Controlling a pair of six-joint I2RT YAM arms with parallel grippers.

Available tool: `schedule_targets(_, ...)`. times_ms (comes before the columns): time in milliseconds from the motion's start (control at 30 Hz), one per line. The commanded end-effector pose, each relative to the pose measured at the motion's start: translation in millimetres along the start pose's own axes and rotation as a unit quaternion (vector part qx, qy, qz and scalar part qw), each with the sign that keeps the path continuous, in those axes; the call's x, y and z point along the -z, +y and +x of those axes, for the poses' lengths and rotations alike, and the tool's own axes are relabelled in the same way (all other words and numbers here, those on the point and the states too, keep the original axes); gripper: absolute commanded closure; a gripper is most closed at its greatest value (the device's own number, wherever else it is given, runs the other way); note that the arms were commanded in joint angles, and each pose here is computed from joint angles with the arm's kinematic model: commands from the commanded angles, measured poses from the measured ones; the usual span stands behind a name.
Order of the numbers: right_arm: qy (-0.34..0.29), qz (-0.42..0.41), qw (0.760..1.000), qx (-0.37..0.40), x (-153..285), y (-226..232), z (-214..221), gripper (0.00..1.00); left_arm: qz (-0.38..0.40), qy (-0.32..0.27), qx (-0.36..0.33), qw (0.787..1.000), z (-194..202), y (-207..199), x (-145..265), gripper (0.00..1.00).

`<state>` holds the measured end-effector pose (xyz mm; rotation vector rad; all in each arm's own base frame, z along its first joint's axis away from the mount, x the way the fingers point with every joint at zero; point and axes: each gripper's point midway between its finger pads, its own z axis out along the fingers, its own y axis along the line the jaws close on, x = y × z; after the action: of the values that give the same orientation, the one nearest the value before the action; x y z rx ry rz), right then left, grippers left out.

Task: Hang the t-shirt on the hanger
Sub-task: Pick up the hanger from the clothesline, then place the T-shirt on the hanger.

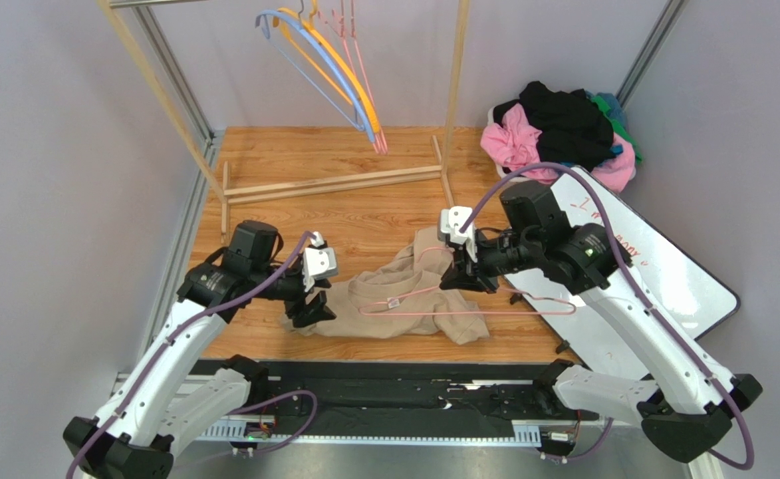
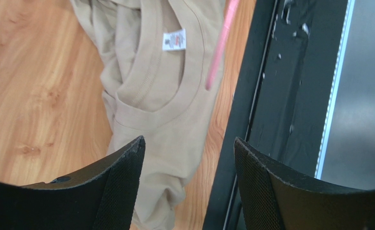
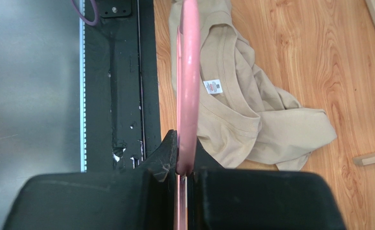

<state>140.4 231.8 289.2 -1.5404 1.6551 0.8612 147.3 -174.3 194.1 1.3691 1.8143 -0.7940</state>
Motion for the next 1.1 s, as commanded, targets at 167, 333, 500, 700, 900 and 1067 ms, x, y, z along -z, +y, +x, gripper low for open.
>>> schedule_targets(167,0.018,-0.006,0.999,-0.04,-28.9,-50.2,0.1,1.0,-0.01,0.044,-0.062,0.997,16.2,26.4,-10.1,0.27)
schedule_targets(333,0.014,-0.017,0.998,-0.056,-42.9,-67.3,0.6,1.0,-0.009,0.054,-0.084,0.995,20.3,35.7,-15.8,0.28)
schedule_targets(500,0.008,-0.033,0.997,-0.075,-55.6,-76.9,3.0,1.0,0.001,0.059,-0.101,0.993,27.1,40.2,-23.7,0.28)
schedule_targets(700,0.006,-0.045,0.996,-0.083,-70.9,-86.8,6.8,1.0,0.014,0.069,-0.111,0.991,33.4,50.2,-35.7,0.29)
schedule_targets(900,-0.005,-0.058,0.994,-0.088,-84.4,-95.4,6.5,1.0,0.026,0.084,-0.117,0.989,41.4,58.9,-45.7,0.3)
schedule_targets(1067,-0.008,-0.082,0.991,-0.103,-94.4,-93.7,11.3,1.0,0.033,0.097,-0.122,0.987,49.3,62.7,-50.1,0.36)
